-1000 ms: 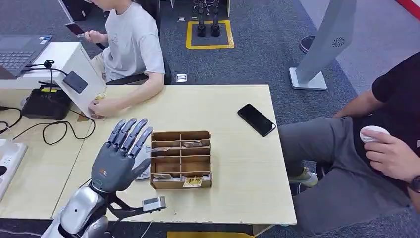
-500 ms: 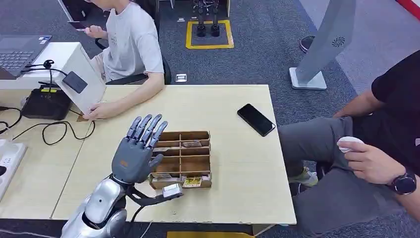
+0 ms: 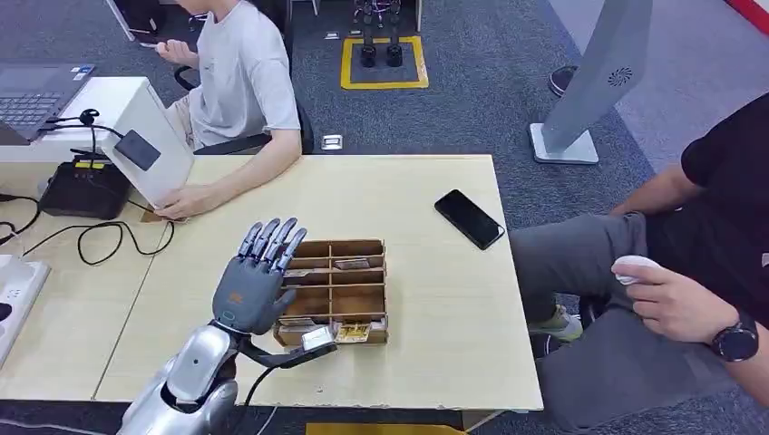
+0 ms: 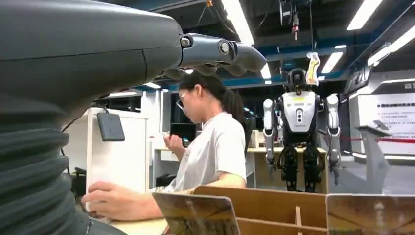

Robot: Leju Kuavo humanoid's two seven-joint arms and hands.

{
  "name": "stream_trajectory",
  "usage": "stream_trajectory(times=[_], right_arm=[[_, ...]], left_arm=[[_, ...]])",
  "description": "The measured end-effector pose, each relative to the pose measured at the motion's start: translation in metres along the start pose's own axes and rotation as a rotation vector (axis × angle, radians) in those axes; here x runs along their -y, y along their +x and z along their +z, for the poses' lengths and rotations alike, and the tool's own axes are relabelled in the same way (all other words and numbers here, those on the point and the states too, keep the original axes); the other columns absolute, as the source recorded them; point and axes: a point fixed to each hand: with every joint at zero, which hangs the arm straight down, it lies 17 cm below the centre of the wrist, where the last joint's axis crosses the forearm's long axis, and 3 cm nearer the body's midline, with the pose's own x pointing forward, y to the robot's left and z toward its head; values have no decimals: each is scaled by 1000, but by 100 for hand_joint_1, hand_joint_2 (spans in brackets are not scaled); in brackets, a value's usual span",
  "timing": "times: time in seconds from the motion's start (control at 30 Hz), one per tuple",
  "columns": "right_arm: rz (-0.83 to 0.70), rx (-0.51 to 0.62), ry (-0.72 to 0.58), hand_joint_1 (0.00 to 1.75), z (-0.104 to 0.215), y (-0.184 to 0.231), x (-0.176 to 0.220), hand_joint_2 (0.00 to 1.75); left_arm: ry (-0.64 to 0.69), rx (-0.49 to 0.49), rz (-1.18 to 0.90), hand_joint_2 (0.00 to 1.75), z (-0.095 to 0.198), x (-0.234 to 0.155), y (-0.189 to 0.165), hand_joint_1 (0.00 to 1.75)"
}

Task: Pass the card to the sensor for recognition and then transmit it.

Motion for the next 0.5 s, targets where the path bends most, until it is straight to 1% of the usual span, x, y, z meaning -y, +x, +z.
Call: stream_trajectory(times=[0.3,0.5], right_arm=[[2,3,-1,0,0,1,1,0],[9,6,-1,0,-1,3,2,0]], left_arm=[[-10,-6,23,175,-1,4,-2,0],[-1,-3,74,175,-9,0,5,0]])
